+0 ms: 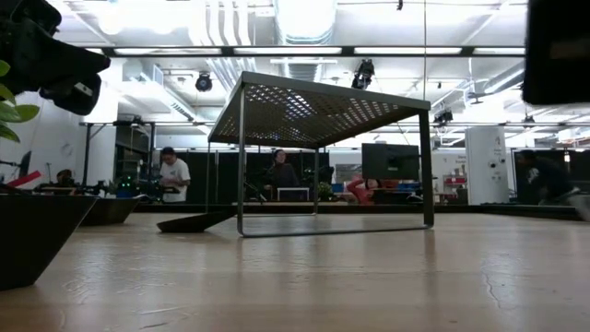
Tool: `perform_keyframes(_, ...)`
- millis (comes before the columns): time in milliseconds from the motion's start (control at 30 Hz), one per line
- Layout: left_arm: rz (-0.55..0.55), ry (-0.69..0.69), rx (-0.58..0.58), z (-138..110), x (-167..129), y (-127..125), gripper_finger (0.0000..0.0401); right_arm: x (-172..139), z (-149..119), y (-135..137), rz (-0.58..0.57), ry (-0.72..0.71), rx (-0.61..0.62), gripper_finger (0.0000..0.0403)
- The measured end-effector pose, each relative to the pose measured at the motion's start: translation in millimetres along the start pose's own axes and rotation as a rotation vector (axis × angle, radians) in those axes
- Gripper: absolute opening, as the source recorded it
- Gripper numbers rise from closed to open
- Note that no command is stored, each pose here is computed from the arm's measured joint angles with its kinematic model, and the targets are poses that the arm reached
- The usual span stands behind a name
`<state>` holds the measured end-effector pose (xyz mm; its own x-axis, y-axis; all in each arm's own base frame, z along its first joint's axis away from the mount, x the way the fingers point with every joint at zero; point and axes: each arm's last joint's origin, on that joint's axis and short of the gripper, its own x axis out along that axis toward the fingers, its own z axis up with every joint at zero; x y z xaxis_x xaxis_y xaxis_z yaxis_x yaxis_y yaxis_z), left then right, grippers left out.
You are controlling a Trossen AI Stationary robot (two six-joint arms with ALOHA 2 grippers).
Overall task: Pick & Place Mini shaped plates
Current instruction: Stack the distorted square plate on top of the distorted square plate on the shelf
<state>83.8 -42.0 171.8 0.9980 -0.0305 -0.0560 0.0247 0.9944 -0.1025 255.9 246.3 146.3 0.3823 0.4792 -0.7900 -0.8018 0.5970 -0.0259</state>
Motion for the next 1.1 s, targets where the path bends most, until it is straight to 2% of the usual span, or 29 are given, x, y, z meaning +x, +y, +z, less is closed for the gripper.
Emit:
perform_keyframes(400,-0.001,0.0,0.0,0,0,0,0.0,-45,31,-21,-0.224,-0.066,-0.152,0.0008)
perform_keyframes(600,0.0,0.001,0.0,0,0,0,0.0,-66,46,-41,-0.359,0.017,-0.216,0.0008)
perform_keyframes(833,0.0,0.001,0.0,0,0,0,0.0,-100,69,-82,-0.526,0.055,-0.264,0.0008)
perform_keyframes(1100,0.0,0.001,0.001,0,0,0,0.0,-150,68,-141,-0.659,0.107,-0.242,0.0008)
